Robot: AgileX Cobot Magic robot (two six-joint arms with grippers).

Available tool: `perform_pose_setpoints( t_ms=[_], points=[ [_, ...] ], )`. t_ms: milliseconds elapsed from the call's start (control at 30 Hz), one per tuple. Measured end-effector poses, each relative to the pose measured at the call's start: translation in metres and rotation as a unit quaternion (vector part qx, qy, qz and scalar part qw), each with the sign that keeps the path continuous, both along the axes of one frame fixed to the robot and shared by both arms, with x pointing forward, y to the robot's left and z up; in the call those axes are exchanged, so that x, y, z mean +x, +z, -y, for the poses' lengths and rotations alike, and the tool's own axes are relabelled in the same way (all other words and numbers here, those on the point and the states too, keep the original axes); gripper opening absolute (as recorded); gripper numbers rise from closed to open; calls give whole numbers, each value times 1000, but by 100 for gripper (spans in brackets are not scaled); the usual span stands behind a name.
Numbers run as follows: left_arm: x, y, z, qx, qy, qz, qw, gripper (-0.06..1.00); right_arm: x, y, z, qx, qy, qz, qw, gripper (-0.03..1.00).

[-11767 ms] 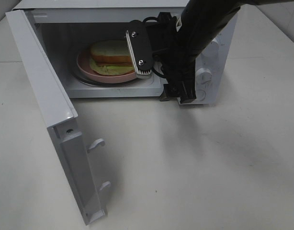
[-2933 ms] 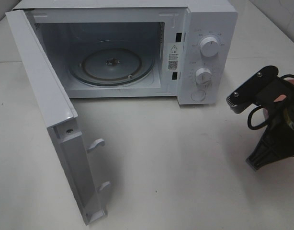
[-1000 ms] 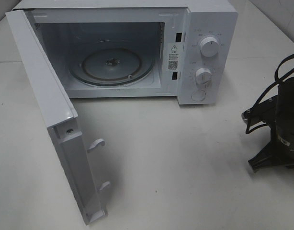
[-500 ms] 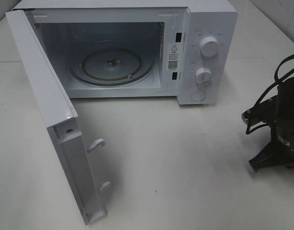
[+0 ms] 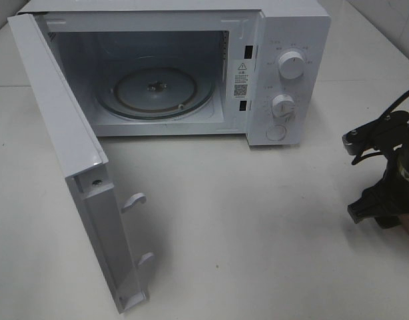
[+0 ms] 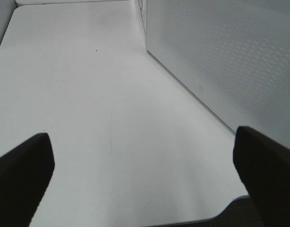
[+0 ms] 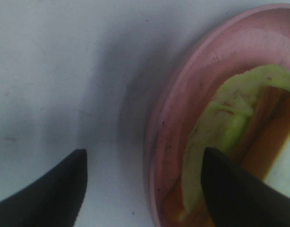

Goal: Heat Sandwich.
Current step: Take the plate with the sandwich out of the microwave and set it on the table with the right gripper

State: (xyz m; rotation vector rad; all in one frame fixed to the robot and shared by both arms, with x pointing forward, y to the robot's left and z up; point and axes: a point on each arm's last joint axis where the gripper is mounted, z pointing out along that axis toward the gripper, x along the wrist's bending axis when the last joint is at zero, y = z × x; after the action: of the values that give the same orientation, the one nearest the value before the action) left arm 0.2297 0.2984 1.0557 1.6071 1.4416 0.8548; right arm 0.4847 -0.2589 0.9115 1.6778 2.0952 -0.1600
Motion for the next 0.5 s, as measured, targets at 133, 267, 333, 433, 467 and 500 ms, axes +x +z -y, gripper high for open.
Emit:
perform_pose_setpoints(
  t_ms=[133, 267, 333, 433, 467, 500],
  points=[
    [0, 0, 0, 0, 0, 0, 1000, 97, -7, 16, -4, 31, 17, 0, 999, 71],
    [0, 0, 0, 0, 0, 0, 1000, 97, -16, 37, -8, 72, 36, 7, 997, 73],
    [0, 0, 0, 0, 0, 0, 1000, 97, -24, 50, -11, 103, 48, 11, 993, 75],
    [0, 0, 0, 0, 0, 0, 1000, 97, -32, 61, -12, 123, 58, 15, 991, 75],
    [0, 0, 0, 0, 0, 0, 1000, 97, -35, 65, -13, 130, 65, 17, 989, 76],
    [0, 0, 0, 0, 0, 0, 1000, 97, -35, 65, -13, 130, 65, 17, 989, 76]
  ],
)
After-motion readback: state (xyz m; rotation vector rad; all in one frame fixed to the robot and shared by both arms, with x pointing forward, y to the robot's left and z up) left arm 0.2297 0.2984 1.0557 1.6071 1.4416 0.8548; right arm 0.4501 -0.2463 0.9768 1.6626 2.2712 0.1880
